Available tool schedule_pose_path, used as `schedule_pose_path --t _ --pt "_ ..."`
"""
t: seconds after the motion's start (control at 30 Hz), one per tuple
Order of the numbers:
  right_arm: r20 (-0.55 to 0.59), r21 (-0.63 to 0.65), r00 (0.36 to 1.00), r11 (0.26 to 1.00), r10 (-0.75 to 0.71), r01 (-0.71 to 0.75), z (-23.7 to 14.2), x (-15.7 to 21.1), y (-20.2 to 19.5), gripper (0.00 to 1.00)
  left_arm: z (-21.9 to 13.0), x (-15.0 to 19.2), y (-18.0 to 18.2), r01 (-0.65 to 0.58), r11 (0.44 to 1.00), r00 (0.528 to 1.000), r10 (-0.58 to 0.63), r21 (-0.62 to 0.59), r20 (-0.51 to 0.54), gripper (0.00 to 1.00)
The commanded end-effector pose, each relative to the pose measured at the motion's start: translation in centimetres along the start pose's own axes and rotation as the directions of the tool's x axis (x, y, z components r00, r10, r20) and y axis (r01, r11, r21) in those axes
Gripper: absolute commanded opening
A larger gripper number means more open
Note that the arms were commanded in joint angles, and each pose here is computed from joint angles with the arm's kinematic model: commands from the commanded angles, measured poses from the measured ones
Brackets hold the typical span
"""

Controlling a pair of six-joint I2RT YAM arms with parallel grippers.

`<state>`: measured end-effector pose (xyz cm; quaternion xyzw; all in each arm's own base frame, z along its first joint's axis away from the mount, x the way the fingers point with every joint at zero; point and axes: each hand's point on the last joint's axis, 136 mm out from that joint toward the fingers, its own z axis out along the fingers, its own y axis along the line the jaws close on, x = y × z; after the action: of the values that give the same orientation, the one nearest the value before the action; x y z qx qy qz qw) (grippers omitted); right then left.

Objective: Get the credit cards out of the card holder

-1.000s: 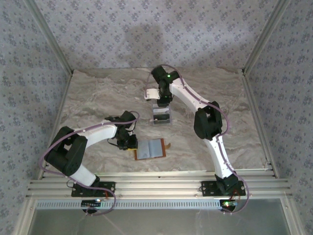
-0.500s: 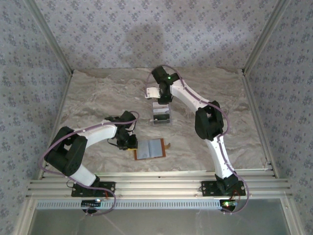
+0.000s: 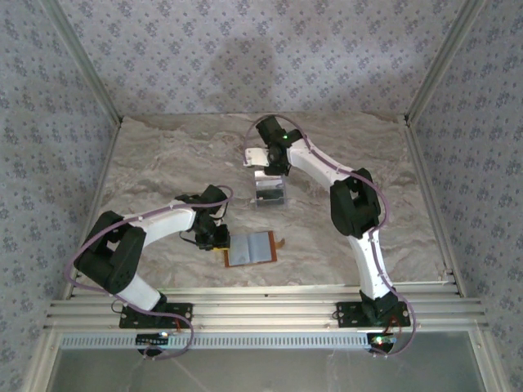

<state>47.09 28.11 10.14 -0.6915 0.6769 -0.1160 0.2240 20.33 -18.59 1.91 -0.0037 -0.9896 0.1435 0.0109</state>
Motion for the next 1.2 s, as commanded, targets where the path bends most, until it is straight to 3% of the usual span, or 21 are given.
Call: schedule_pose_path --t 0.0,0.33,0.57,0.73,0.83,0.97,1.07,1.17 --pt "0.048 0.075 0.998 0.996 0.044 -0.047 -3.7 -1.2 -1.7 0.41 -1.2 -0.2 -0.4 -0.005 1.0 1.0 0.005 -0.001 0.028 0.22" --pt "0.093 0.143 0.949 0.939 0.302 -0.313 -9.2 -2.1 -1.8 0.41 -3.4 -2.2 -0.7 -0.026 1.0 0.989 0.025 0.007 0.148 0.22" --pt "0.174 0.062 0.786 0.79 0.594 -0.61 -12.3 -4.2 3.3 0.44 -5.5 -4.0 0.0 0.009 0.998 0.957 -0.025 0.059 0.29 0.27" --pt "0.184 -0.033 0.714 0.73 0.675 -0.682 -13.1 -7.6 9.6 0.35 -7.0 -4.8 1.4 0.067 0.99 0.925 -0.11 0.128 0.365 0.39" --pt "0.184 -0.09 0.617 0.638 0.765 -0.764 -13.5 -9.3 12.4 0.31 -7.7 -5.1 2.3 0.087 0.986 0.913 -0.135 0.141 0.385 0.4" --pt "0.094 -0.162 0.471 0.48 0.877 -0.862 -12.8 -10.3 15.8 0.21 -8.4 -5.4 3.6 0.126 0.981 0.892 -0.177 0.147 0.415 0.43" --pt "0.012 -0.189 0.36 0.355 0.933 -0.915 -12.4 -10.5 18.2 0.22 -9.1 -5.7 4.2 0.148 0.972 0.865 -0.216 0.181 0.452 0.44" --pt "-0.089 -0.242 0.336 0.307 0.937 -0.92 -11.3 -10.9 20.9 0.26 -10.2 -6.0 3.8 0.133 0.96 0.825 -0.245 0.247 0.509 0.45"
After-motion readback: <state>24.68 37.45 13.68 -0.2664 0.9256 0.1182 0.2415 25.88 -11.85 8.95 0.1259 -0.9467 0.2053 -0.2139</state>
